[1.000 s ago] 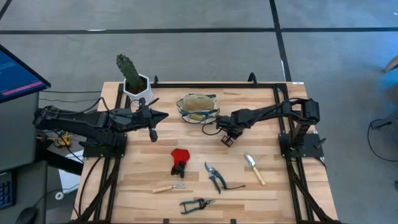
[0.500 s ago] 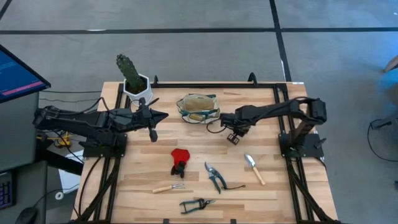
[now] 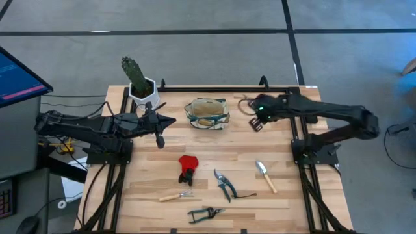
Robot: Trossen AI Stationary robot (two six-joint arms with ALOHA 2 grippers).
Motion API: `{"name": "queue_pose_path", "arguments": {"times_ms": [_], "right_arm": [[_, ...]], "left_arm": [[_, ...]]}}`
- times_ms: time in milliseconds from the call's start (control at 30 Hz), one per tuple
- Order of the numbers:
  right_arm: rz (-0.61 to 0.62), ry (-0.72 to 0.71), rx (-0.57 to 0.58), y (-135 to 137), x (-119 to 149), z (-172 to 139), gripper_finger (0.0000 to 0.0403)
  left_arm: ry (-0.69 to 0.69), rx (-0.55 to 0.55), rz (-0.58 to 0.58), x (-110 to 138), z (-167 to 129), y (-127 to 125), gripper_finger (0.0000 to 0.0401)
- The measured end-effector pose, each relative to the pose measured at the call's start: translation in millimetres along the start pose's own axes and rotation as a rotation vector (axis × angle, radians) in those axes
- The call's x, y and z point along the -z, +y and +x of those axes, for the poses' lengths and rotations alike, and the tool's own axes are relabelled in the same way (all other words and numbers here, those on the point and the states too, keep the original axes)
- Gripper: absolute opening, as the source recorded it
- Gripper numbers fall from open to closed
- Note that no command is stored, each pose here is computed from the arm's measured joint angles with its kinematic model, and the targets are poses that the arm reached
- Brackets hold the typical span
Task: Pick & Place Garden tools in Gardening bag
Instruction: Put the top garden pruner into the gardening bag
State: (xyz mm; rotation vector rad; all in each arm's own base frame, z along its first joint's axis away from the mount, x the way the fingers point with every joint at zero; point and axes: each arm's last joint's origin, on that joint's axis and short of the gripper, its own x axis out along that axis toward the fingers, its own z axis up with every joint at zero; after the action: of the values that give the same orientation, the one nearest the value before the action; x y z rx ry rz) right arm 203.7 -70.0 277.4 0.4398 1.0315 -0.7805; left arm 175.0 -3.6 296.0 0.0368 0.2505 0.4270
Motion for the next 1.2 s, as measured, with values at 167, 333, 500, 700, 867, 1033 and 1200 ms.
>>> {"name": "queue_pose_path", "arguments": {"times_ms": [167,333,500,700,867,1033,1200], "right_arm": [[0.078,-0.172,-0.004,-20,5,-34,0.0023],[0.147,-0.348,-0.062,-29,6,-59,0.0017],[0.163,-0.551,-0.173,-22,-7,-75,0.0022],[0.071,-0.741,-0.307,-2,-29,-81,0.0016],[0.011,-0.77,-0.409,14,-42,-73,0.0019],[-0.033,-0.71,-0.452,28,-50,-53,0.0017],[-0.101,-0.648,-0.471,42,-61,-37,0.0019]], "left_arm": [[0.0,0.0,0.0,0,0,0,0.0004],[-0.001,0.0,0.0,0,0,0,0.0004],[-0.001,0.0,-0.001,0,0,0,0.0004],[-0.001,-0.005,0.0,0,0,0,0.0004],[-0.001,-0.005,0.0,0,0,0,0.0004],[-0.001,-0.005,0.0,0,0,0,0.0004],[-0.001,-0.005,0.0,0,0,0,0.0004]]}}
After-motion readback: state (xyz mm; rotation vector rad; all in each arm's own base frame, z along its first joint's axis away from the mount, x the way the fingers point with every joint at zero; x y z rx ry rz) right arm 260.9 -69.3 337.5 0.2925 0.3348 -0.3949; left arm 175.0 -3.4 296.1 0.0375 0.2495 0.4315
